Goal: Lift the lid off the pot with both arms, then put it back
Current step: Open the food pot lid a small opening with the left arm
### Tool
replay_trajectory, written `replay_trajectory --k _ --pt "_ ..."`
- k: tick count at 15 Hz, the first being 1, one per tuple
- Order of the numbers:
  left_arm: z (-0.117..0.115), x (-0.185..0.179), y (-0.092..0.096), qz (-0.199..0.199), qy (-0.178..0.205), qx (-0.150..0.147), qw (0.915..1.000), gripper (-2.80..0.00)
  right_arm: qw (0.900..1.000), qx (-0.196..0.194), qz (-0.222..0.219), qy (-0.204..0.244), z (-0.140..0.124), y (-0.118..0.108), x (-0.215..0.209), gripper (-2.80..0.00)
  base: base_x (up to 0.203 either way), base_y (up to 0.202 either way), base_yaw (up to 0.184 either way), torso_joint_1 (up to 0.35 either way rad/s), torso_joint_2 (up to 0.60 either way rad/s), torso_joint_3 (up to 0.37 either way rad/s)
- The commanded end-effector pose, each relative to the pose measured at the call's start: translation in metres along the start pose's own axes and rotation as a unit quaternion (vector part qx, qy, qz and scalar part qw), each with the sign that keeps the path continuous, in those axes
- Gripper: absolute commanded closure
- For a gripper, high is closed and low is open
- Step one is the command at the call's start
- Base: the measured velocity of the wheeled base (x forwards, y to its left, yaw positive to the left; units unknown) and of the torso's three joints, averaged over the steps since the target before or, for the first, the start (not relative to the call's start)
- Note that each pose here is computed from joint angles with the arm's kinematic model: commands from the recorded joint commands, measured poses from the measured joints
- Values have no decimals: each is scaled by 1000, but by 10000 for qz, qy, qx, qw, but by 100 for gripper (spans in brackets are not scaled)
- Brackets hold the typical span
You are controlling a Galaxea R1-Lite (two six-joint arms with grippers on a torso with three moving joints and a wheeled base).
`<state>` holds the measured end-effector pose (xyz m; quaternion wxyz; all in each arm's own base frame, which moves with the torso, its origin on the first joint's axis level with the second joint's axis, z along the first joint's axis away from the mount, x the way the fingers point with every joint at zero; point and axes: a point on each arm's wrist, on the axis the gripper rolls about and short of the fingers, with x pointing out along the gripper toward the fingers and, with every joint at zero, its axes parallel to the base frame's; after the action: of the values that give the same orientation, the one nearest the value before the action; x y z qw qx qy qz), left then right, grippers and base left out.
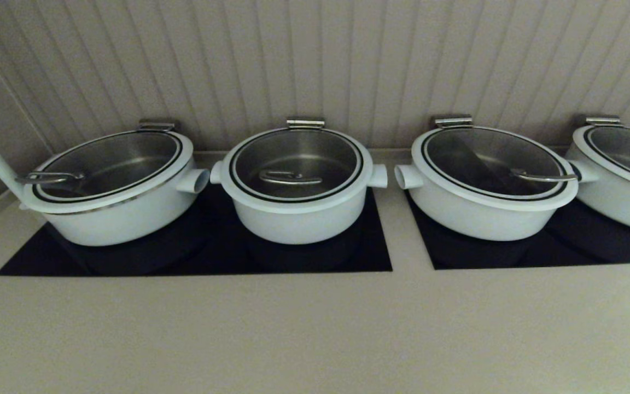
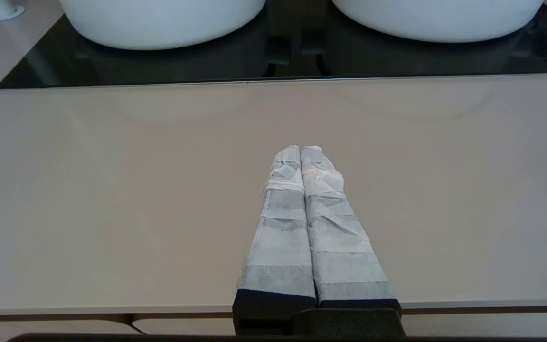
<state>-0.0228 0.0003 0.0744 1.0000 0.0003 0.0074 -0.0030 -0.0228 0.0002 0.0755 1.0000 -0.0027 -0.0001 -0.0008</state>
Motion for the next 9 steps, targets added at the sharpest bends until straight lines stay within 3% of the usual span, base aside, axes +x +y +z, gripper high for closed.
replay_trajectory --k 1,9 --pt "0 0 0 -1 -1 -2 10000 0 10000 -4 1 4 0 0 0 0 0 0 0 0 0 0" --pt "0 0 0 -1 2 21 10000 0 10000 -12 1 3 0 0 0 0 0 0 0 0 0 0"
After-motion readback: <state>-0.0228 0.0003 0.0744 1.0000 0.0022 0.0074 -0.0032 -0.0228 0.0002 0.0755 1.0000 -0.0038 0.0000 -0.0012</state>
